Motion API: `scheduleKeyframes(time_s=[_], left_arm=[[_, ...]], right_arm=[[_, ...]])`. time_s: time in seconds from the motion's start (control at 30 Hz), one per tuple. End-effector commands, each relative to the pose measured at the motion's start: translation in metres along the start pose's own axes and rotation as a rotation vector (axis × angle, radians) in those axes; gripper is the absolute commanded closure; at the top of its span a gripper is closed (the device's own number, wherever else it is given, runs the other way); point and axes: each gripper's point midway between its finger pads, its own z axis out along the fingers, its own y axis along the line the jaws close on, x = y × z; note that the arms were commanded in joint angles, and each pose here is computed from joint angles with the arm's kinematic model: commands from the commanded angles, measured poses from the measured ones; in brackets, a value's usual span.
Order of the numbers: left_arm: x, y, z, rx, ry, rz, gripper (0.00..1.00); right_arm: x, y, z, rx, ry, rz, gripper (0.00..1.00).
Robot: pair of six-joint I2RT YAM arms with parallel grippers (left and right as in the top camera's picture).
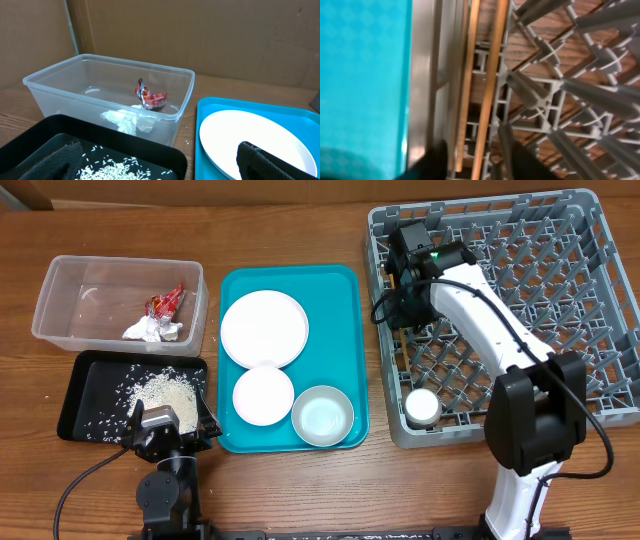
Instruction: Sort waste into correct bins and load items into the dishwasher
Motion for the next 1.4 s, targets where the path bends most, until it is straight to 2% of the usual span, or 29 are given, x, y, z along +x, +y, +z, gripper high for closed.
scheduleKeyframes(time_s=[0.0,0.23,0.3,0.37,0.53,0.57,0.6,0.63,0.67,0.83,0.93,0.97,1.0,1.03,1.1,1.2,1.37], left_arm=[[-0.001,0.001,0.0,-0.006,-0.008,0.017,0.0],[-0.001,0.001,0.0,-0.006,-0.008,0.017,0.0],[-0.001,0.001,0.0,-0.006,-0.008,0.017,0.0],[-0.001,0.001,0.0,-0.006,-0.008,0.017,0.0],[-0.001,0.001,0.0,-0.006,-0.008,0.017,0.0],[-0.001,0.001,0.0,-0.006,-0.008,0.017,0.0],[-0.001,0.001,0.0,-0.006,-0.008,0.017,0.0],[-0.001,0.001,0.0,-0.006,-0.008,0.017,0.0],[-0.001,0.001,0.0,-0.006,-0.008,0.017,0.0],[-0.001,0.001,0.0,-0.006,-0.008,0.017,0.0],[-0.001,0.001,0.0,-0.006,-0.008,0.017,0.0],[-0.001,0.001,0.0,-0.006,-0.008,0.017,0.0],[-0.001,0.001,0.0,-0.006,-0.008,0.017,0.0],[-0.001,0.001,0.0,-0.006,-0.008,0.017,0.0],[-0.001,0.001,0.0,-0.006,-0.008,0.017,0.0],[-0.001,0.001,0.0,-0.006,-0.008,0.017,0.0],[-0.001,0.001,0.0,-0.006,-0.008,0.017,0.0]], right_arm=[[-0.016,0.015,-0.048,-0.052,-0.112,0.024,0.5],[-0.009,0.063,-0.149,-0.243,-0.304,-0.001,0.47],[0.005,0.074,-0.167,-0.262,-0.311,-0.003,0.47],[0.035,0.094,-0.173,-0.272,-0.244,-0.054,0.47],[0.107,0.141,-0.126,-0.188,-0.046,-0.135,0.45],[0.117,0.146,-0.111,-0.14,-0.043,-0.14,0.42],[0.124,0.149,-0.095,-0.084,-0.06,-0.137,0.36],[0.129,0.151,-0.081,-0.04,-0.085,-0.122,0.25],[0.131,0.154,-0.068,-0.022,-0.109,-0.11,0.21],[0.138,0.152,-0.028,-0.062,-0.103,-0.069,0.19],[0.133,0.143,-0.022,-0.127,-0.064,-0.056,0.19],[0.131,0.141,-0.021,-0.149,-0.055,-0.058,0.23],[0.129,0.138,-0.018,-0.165,-0.044,-0.062,0.32],[0.128,0.135,-0.016,-0.16,-0.04,-0.056,0.34],[0.128,0.121,-0.005,-0.114,-0.024,-0.032,0.45],[0.133,0.124,0.011,-0.141,0.028,-0.038,0.6],[0.141,0.132,0.016,-0.155,0.052,-0.096,0.62]])
